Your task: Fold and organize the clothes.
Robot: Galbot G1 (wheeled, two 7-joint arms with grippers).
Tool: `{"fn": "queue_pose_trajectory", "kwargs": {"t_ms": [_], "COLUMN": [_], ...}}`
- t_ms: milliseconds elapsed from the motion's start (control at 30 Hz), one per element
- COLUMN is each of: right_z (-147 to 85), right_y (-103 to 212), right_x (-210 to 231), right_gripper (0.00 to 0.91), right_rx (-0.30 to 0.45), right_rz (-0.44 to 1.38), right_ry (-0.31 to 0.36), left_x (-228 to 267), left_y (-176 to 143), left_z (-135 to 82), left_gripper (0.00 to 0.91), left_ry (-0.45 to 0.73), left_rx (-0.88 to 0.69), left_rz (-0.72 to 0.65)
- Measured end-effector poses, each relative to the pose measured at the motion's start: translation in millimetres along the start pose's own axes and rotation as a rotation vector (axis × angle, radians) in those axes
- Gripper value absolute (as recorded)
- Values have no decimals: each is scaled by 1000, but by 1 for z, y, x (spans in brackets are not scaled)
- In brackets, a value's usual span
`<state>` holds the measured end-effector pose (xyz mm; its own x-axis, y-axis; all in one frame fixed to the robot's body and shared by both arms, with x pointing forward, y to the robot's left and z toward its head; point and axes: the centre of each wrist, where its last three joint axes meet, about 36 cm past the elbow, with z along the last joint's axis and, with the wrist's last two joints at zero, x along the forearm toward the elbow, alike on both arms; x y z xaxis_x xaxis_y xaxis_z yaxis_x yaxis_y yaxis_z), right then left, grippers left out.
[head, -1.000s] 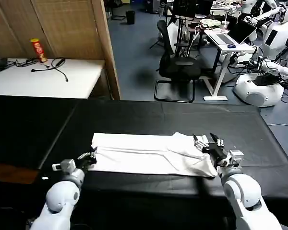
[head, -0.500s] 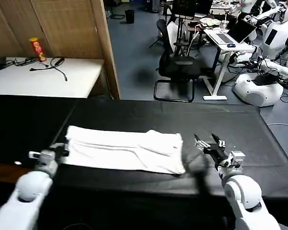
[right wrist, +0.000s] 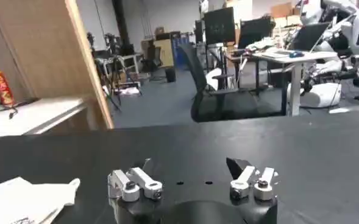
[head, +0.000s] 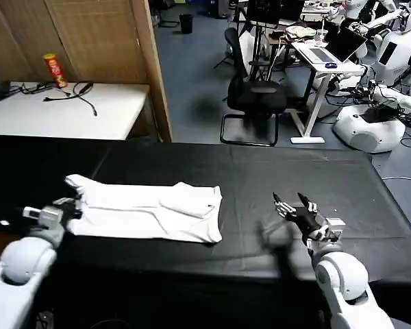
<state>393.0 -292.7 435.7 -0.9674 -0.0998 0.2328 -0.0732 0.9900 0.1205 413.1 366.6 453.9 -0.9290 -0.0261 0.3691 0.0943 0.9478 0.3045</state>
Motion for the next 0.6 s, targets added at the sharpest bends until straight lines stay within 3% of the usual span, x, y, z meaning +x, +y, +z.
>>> {"fn": "queue_pose_trajectory", "kwargs": {"t_ms": [200, 600], "right_z": [2, 6], "right_y": [-4, -12], "right_x": [7, 20], "right_gripper": [878, 878], "right_rx": [-3, 4], "right_rz": [17, 54], "right_ry": [-1, -2], "left_x": [6, -8], "left_y": [-78, -182], "left_z": [-28, -40], "left_gripper": [0, 0], "left_ry": [-44, -36], "left_rx": [179, 386], "left_rz": [201, 433]}}
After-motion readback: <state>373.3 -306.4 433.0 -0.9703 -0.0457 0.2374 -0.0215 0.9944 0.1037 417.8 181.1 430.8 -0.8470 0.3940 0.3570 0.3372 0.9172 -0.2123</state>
